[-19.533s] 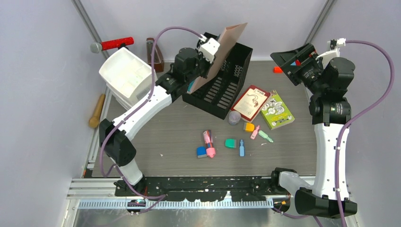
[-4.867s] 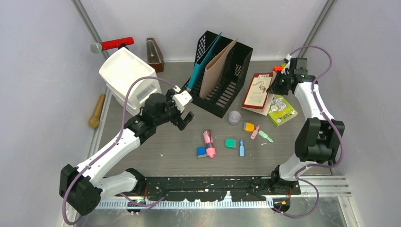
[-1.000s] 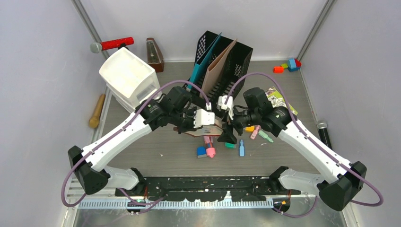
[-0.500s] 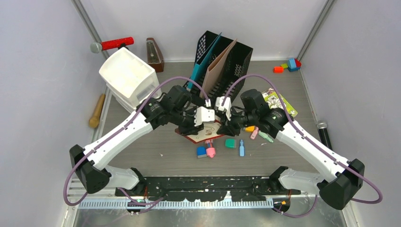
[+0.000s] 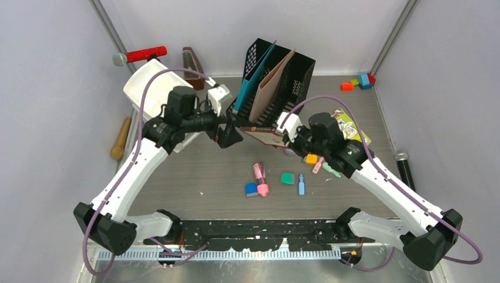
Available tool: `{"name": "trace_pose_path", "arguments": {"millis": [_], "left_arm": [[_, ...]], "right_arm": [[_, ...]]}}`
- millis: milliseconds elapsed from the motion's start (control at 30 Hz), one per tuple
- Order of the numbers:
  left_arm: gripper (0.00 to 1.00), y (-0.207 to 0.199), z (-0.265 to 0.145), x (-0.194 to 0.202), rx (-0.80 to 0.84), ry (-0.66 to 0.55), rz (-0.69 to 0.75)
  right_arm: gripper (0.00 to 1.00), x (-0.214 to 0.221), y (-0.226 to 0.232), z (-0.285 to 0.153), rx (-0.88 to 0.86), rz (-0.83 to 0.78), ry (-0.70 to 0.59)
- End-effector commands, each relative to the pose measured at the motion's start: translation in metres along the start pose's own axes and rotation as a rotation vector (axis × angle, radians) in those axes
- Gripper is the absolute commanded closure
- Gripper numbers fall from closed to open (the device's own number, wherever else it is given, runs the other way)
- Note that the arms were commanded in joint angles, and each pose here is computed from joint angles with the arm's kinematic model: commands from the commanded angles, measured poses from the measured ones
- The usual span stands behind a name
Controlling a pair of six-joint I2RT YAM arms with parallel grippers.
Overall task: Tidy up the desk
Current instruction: Pick up the book from the center of the board.
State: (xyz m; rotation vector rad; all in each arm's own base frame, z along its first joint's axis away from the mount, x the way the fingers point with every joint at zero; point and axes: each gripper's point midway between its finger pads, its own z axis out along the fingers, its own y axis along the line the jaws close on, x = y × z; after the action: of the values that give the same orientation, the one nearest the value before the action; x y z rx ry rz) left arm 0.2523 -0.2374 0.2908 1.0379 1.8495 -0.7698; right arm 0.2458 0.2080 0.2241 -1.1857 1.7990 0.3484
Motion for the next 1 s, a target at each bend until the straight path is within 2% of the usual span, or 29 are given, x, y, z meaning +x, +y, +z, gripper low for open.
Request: {"name": "trace_pose_path", "arguments": {"millis": [0,167,300,600,767,967], "left_arm": [[0.00,0.010,-0.006,-0.039,0.008,-0.137,-0.321],[0.00,0.014,0.002,-0.047,0.131,-0.162,-0.667],[0.00,0.010,0.013,-0.051,0.230,-0.196,-0.835],[0.01,0.019,0.029,-0.071,0.320,-0.273,-0.989],[0.02,0.017,0.045,-0.068,0.336,-0.255,-1.025],[0.04,0.018,0.054,-0.069,0.372,-0.292,-1.069]], "right_arm": [[1.00,-0.047,-0.054,-0.014,0.240,-0.124,-0.114],[1.00,-0.060,-0.065,-0.016,0.287,-0.171,-0.121],[1.00,-0.070,-0.071,-0.019,0.339,-0.160,-0.145],[1.00,-0.069,-0.075,-0.011,0.393,-0.146,-0.162],[1.00,-0.066,-0.069,-0.003,0.369,-0.142,-0.161],[1.00,-0.063,-0.053,0.004,0.291,-0.125,-0.170]]}}
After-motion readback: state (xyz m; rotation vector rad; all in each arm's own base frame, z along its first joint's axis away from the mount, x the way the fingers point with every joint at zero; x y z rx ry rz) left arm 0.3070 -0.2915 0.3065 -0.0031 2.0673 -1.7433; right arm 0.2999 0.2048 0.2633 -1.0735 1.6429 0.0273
